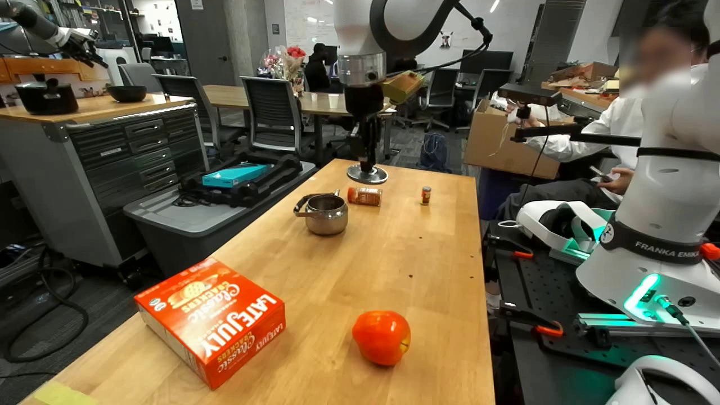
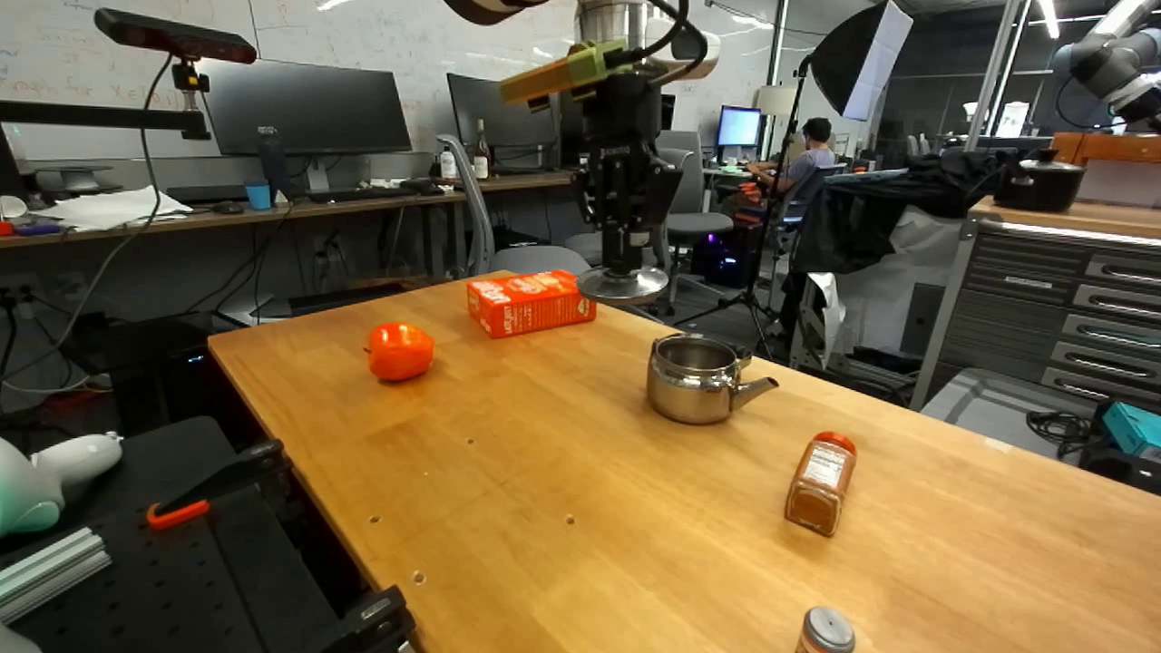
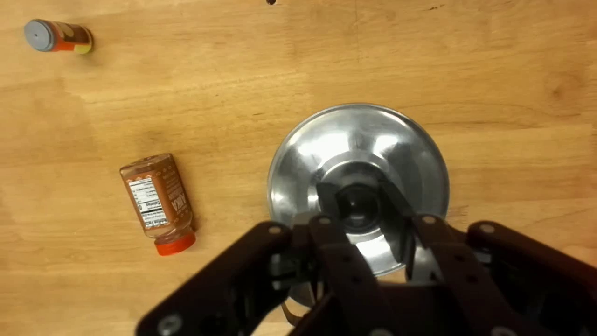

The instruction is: Take the lid and put it on the teapot

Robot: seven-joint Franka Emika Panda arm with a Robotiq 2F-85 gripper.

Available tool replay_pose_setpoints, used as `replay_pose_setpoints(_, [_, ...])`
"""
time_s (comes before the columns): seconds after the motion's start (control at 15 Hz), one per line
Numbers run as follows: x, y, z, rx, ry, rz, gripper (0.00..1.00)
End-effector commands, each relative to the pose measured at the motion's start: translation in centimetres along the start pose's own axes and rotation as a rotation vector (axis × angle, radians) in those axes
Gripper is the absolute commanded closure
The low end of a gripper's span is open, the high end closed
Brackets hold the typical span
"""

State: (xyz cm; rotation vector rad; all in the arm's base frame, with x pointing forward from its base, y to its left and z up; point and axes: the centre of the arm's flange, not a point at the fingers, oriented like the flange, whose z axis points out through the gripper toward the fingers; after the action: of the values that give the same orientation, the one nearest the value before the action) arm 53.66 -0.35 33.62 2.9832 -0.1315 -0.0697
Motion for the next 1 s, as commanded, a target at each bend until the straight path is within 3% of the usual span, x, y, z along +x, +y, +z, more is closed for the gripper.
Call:
replay_pose_setpoints(0.0, [2.1,0.5,-2.2,0.008,0.003,0.027,0.93])
replay_pose_setpoints(0.53, [5.8,3.4,-5.1,0.015,0.007,0.085,0.93])
replay_pose_setpoints(0.93, [8.3,4.4,-3.8,0.004,0.004,0.108,0.93])
